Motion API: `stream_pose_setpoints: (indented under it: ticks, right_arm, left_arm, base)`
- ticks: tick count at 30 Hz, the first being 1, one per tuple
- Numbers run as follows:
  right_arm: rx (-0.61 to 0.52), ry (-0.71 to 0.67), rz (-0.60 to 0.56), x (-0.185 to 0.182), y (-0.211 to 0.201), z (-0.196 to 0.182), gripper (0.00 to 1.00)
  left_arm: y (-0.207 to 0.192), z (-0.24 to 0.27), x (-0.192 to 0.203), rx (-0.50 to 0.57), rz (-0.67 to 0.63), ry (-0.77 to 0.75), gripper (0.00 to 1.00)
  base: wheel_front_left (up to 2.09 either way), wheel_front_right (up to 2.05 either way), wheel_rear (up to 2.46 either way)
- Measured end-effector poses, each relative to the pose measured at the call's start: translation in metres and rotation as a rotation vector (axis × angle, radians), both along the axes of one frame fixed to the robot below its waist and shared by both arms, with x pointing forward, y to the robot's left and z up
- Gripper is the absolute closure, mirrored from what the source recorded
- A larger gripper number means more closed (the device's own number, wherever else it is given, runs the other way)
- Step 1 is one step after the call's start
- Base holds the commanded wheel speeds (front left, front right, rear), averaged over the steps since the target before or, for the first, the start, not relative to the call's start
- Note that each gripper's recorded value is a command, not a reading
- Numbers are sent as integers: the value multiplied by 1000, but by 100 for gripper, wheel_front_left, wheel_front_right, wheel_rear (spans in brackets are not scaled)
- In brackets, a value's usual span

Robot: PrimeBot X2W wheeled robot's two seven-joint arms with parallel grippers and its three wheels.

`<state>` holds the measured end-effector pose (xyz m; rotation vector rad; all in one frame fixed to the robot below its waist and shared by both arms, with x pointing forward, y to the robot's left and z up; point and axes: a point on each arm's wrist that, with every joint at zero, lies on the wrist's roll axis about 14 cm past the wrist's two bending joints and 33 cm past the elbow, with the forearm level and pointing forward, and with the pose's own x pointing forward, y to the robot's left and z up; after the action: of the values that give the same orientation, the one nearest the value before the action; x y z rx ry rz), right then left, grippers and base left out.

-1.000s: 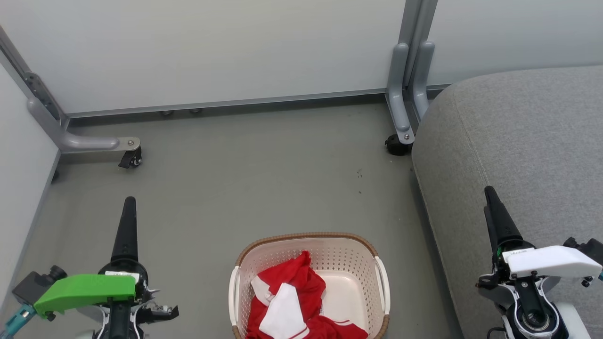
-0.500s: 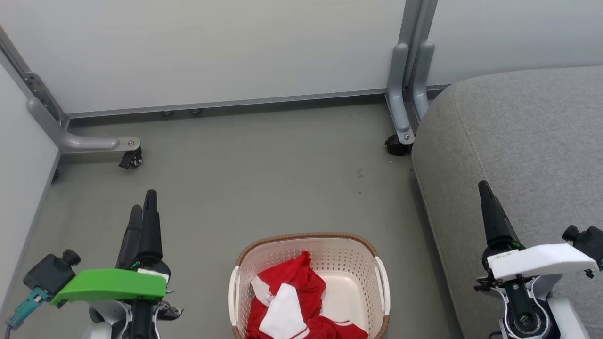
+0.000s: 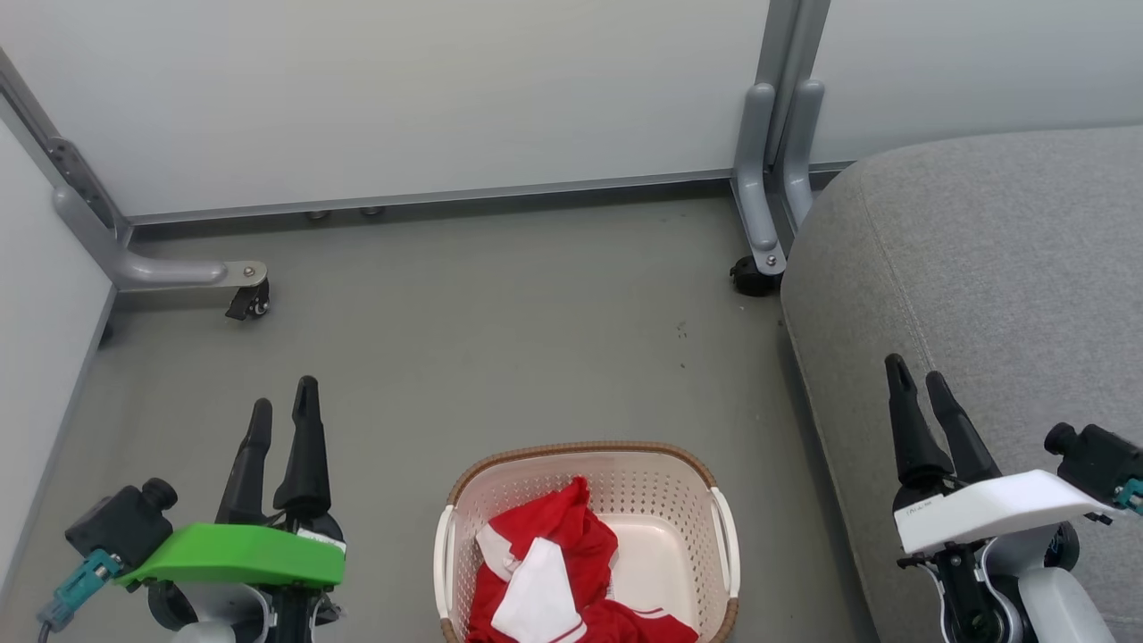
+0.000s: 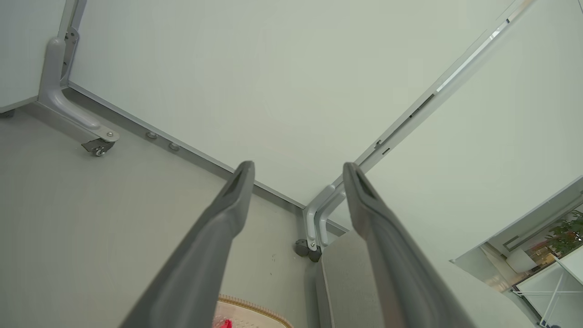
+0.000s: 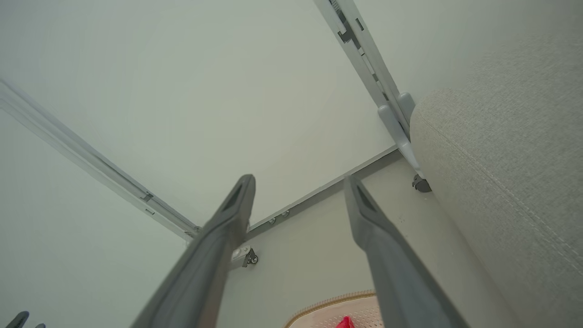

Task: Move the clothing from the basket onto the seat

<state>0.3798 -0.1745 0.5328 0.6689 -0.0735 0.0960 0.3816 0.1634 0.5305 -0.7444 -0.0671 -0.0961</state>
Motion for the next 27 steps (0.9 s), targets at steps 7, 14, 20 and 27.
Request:
stream_pose_setpoints:
  ticks: [7,14,20,27]
  right_arm:
    - [-115,-13,14,-1,6,-1,0]
    - [-210,-16,20,-4,10,-5,0]
    - [-275,-15,32,-5,14,-8,0]
    - [-344,-17,48,-6,18,-10,0]
  left_arm:
    - [-3,-4,-2,89,0,-3,0]
    - [-4,-7,-4,175,0,-4,0]
    - [-4,-15,-6,241,1,7,0]
    - [-4,-20,-8,306,4,12,0]
  base:
    - [0,0,0]
    - [0,0,0]
    - [0,0,0]
    - [0,0,0]
